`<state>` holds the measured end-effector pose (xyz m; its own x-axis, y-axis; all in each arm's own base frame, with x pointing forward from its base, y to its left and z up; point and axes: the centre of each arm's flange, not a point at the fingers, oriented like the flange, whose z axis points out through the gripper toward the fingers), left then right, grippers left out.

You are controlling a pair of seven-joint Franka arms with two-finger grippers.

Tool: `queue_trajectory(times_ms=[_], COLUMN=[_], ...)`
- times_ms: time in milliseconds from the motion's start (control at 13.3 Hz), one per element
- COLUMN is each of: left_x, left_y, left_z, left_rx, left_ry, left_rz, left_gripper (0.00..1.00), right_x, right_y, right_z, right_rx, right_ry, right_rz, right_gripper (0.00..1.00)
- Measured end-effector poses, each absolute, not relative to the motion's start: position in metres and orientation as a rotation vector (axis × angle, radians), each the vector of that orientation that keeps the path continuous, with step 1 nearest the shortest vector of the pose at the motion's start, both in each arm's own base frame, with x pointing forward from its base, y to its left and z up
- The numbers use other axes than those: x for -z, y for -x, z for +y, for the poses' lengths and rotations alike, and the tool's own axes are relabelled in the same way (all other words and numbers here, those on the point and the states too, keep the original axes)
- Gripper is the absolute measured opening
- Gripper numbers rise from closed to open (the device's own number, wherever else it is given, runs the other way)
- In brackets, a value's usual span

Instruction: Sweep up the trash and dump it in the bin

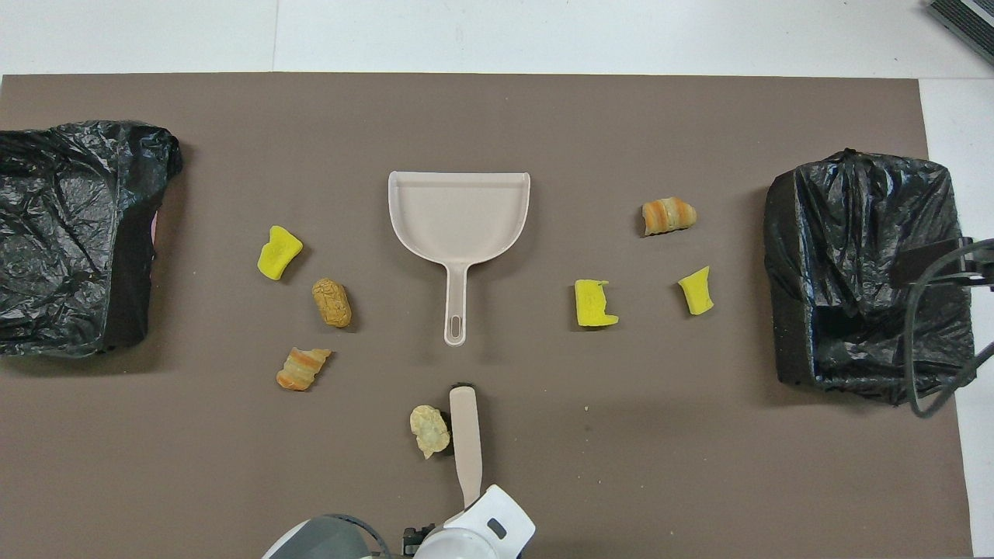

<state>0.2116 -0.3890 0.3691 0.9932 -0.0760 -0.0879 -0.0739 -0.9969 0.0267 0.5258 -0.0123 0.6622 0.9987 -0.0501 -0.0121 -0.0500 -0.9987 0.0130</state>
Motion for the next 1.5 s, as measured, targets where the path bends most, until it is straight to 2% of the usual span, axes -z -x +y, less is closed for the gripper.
queue_trajectory(times_ms=[450,676,751,901,1126,1276,1351,1426,1501], left_x=[-0.344,-0.344,-0.344,-0.344,-0.344,-0.344,-0.344,-0.344,-0.344], left_y=[-0.208,-0.206,-0.204,-0.2,-0.198,-0.198,-0.199,-0.199,-0.199], left_z=[-0.397,-0.398,-0.399,-0.401,-0.402,-0.402,-0.402,-0.402,-0.401], left_rx=[0.159,0.158,0.159,0.158,0.158,0.159,0.159,0.16,0.16], left_ry=[-3.138,-3.138,-3.138,-3.138,-3.138,-3.138,-3.139,-3.139,-3.138], left_rz=[-0.12,-0.127,-0.136,-0.147,-0.151,-0.15,-0.15,-0.151,-0.156], left_gripper=[1.0,0.96,0.89,0.6,0.59,0.55,0.46,0.3,0.26], right_x=[-0.629,-0.611,-0.605,-0.589,-0.563,-0.547,-0.538,-0.528,-0.52], right_y=[-0.535,-0.543,-0.546,-0.552,-0.563,-0.567,-0.569,-0.571,-0.572], right_z=[0.076,0.113,0.126,0.158,0.191,0.214,0.225,0.236,0.248], right_rx=[0.119,0.126,0.114,0.1,0.083,0.068,0.063,0.057,0.046], right_ry=[-3.13,-3.126,-3.126,-3.125,-3.13,-3.137,-3.139,-3.142,-3.146], right_rz=[0.093,0.043,0.022,-0.017,-0.032,-0.057,-0.065,-0.068,-0.071], right_gripper=[1.0,1.0,1.0,1.0,1.0,1.0,1.0,1.0,1.0])
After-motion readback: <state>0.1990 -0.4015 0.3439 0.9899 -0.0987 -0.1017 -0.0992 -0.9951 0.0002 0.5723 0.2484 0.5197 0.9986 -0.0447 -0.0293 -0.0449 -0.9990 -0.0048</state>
